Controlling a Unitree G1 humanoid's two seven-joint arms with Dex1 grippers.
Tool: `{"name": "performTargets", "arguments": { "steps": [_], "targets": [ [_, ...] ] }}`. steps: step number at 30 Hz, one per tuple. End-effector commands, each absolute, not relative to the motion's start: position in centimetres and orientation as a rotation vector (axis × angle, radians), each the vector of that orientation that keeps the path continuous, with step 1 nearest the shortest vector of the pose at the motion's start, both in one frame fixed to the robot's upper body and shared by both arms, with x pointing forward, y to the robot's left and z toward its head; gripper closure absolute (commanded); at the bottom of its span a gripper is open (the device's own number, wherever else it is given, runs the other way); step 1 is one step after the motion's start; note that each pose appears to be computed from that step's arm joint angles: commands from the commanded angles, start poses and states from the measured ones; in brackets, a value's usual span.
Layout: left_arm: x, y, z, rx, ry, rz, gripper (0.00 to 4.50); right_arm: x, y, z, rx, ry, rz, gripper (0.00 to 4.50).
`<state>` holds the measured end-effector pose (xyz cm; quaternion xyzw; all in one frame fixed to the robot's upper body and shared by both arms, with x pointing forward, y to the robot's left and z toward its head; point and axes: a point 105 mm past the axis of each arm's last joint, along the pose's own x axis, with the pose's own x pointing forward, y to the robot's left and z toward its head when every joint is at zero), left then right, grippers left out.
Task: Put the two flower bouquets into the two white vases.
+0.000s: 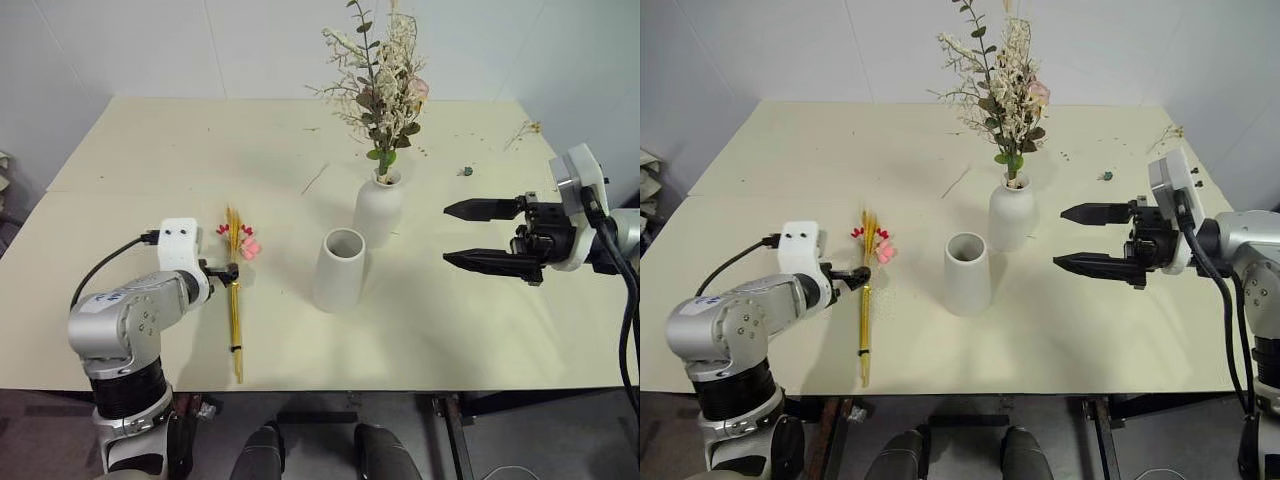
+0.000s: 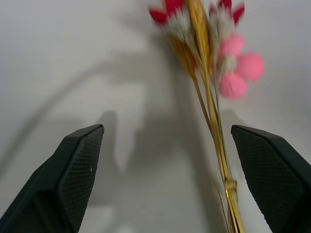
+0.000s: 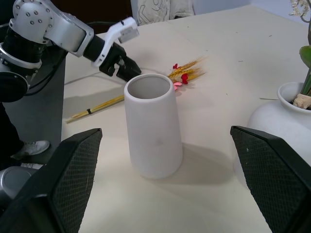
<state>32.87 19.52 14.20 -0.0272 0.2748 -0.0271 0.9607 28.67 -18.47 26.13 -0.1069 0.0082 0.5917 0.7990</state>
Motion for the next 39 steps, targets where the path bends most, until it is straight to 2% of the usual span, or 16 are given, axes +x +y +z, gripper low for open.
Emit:
{"name": "performTargets", "arguments": {
  "steps": [1,14,18,30,35,39],
  "targets": [
    [33.0,18.9,14.5,-0.039,0.548,-0.074,0.00,28.3,-18.4,27.3,-0.282,-0.021,1.272,0.03],
    [33.0,17.8,12.1,0.043,0.666,-0.123,0.00,28.4,-18.6,27.2,-0.287,-0.017,1.244,0.03],
    [33.2,17.2,12.2,-0.058,0.654,-0.154,0.89,28.4,-18.7,27.2,-0.289,-0.021,1.234,0.00],
    [34.3,18.0,12.9,-0.035,0.664,-0.107,4.49,28.6,-19.1,27.2,-0.302,-0.038,1.205,0.00],
    [35.3,18.2,14.3,-0.054,0.628,-0.079,4.49,28.5,-19.4,27.2,-0.304,-0.046,1.187,0.00],
    [36.6,17.7,16.5,-0.065,0.506,-0.125,4.49,28.3,-19.6,27.3,-0.301,-0.055,1.170,0.00]
  ]
}}
